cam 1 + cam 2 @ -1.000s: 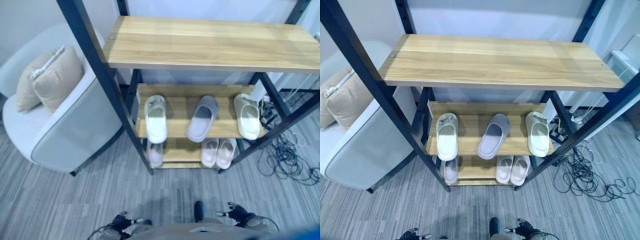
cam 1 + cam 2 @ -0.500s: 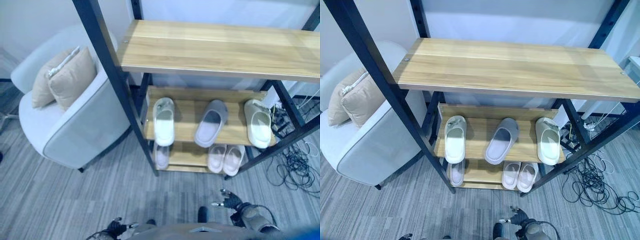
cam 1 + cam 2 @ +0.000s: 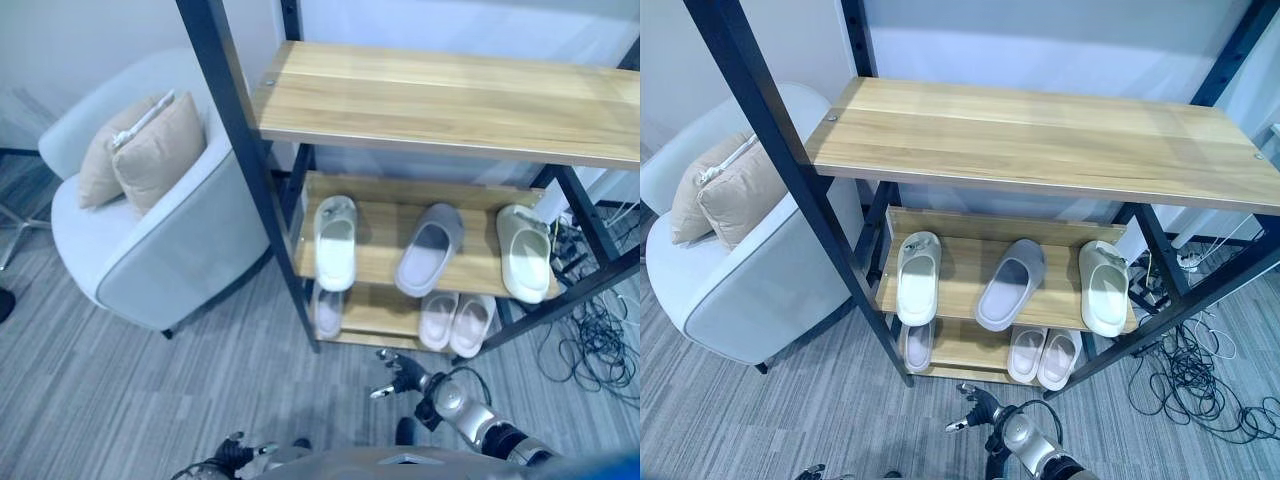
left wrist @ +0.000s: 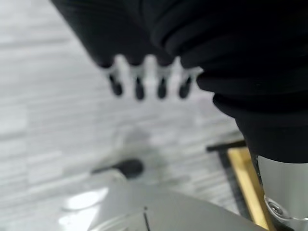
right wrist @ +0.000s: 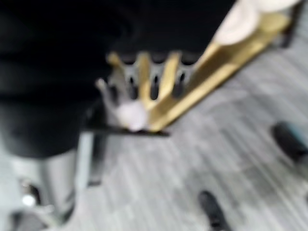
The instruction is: Arrange the slippers neatly on the shoe rack.
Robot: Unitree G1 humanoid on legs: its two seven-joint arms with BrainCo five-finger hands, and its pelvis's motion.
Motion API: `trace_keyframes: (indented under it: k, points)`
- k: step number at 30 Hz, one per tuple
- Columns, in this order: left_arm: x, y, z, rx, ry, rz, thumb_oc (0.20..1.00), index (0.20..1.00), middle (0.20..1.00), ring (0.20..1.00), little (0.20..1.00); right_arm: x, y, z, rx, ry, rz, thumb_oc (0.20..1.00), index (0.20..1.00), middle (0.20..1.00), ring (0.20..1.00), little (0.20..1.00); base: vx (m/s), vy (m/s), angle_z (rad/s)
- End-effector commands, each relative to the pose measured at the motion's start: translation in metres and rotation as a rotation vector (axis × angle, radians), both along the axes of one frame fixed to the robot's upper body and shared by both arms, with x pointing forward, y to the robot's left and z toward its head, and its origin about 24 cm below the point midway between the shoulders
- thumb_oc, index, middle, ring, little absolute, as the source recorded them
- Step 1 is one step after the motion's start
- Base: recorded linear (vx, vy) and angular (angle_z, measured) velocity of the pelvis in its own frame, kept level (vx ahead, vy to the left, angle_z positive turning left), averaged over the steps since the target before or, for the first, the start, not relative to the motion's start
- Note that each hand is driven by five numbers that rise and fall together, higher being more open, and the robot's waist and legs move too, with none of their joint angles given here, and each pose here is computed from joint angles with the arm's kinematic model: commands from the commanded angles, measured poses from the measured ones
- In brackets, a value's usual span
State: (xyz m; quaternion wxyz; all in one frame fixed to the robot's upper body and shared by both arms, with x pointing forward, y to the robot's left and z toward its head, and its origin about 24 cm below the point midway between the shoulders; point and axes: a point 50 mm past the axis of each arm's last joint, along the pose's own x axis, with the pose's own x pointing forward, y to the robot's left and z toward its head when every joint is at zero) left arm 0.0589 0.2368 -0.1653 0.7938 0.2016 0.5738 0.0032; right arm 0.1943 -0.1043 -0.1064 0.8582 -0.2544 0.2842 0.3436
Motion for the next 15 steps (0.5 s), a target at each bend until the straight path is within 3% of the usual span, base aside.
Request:
trace_keyframes:
  k: [1,15]
  points:
    - [-0.004,-0.007,-0.003,0.018,0.057,-0.094,1.000,1.000,1.000,1.000,1.000,0.024,0.018,0.047,0.076,-0.231,0.250,1.000,1.000,1.000,1.000,1.000,-0.03,0.005,0.00]
    - [0.003,-0.015,-0.004,-0.009,0.039,-0.164,1.000,1.000,1.000,1.000,1.000,0.027,-0.007,0.135,0.188,-0.558,0.393,1.000,1.000,1.000,1.000,1.000,0.00,0.000,0.00]
